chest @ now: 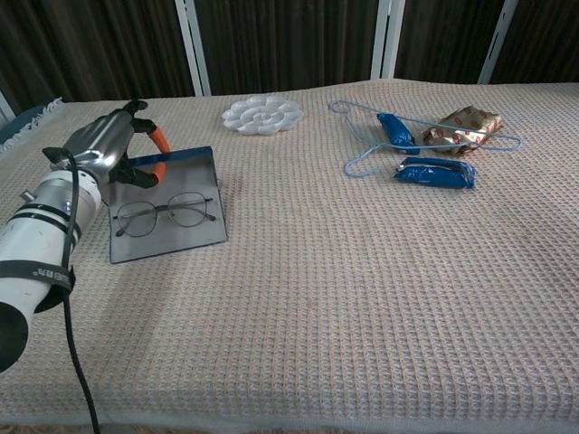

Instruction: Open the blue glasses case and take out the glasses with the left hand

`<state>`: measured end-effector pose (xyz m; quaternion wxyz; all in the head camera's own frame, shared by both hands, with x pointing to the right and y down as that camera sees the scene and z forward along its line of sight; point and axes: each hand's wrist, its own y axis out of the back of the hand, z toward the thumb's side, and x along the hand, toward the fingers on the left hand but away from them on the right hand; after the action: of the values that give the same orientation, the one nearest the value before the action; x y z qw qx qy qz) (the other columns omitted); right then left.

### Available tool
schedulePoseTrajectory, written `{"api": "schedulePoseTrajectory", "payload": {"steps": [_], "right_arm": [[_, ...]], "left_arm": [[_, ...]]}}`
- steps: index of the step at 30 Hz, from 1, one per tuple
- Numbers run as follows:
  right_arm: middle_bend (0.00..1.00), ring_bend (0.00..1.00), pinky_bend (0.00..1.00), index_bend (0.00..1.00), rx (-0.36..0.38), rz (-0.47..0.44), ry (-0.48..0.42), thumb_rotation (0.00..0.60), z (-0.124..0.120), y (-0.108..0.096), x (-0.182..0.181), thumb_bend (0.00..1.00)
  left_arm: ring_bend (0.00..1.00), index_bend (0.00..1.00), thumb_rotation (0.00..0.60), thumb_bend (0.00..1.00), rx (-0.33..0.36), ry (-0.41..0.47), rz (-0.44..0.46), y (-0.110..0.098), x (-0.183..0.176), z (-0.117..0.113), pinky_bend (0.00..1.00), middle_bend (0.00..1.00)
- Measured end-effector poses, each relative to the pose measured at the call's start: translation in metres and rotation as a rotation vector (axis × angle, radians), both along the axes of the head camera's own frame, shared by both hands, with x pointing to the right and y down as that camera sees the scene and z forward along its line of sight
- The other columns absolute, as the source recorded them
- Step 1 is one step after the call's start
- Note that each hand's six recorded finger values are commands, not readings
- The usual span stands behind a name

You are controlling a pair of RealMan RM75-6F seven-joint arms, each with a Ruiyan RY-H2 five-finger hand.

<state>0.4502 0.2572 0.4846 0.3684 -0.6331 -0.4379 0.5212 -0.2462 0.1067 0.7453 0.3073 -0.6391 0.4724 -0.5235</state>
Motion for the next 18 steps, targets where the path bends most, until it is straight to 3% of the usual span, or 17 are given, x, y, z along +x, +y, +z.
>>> {"api": "schedulePoseTrajectory", "payload": {"steps": [7,12,18], "right_arm": [[0.0,0.0,0.0,0.0,0.002,0.003,-0.004,0.6,-0.002,0.0,0.001,0.13],[0.0,0.0,0.0,0.0,0.011,0.013,-0.005,0.6,-0.003,0.0,0.003,0.13],[0.0,0.0,0.0,0.0,0.016,0.021,-0.001,0.6,-0.004,-0.001,0.005,0.13]], "left_arm": [[0.0,0.44,0.6,0.44,0.013,-0.046,0.014,-0.01,-0.006,0.001,0.0,0.0],[0.0,0.44,0.6,0.43,0.05,-0.107,0.029,-0.031,-0.013,-0.004,0.0,0.0],[0.0,0.42,0.6,0.43,0.023,-0.161,0.028,-0.05,-0.023,0.004,0.0,0.0]]}}
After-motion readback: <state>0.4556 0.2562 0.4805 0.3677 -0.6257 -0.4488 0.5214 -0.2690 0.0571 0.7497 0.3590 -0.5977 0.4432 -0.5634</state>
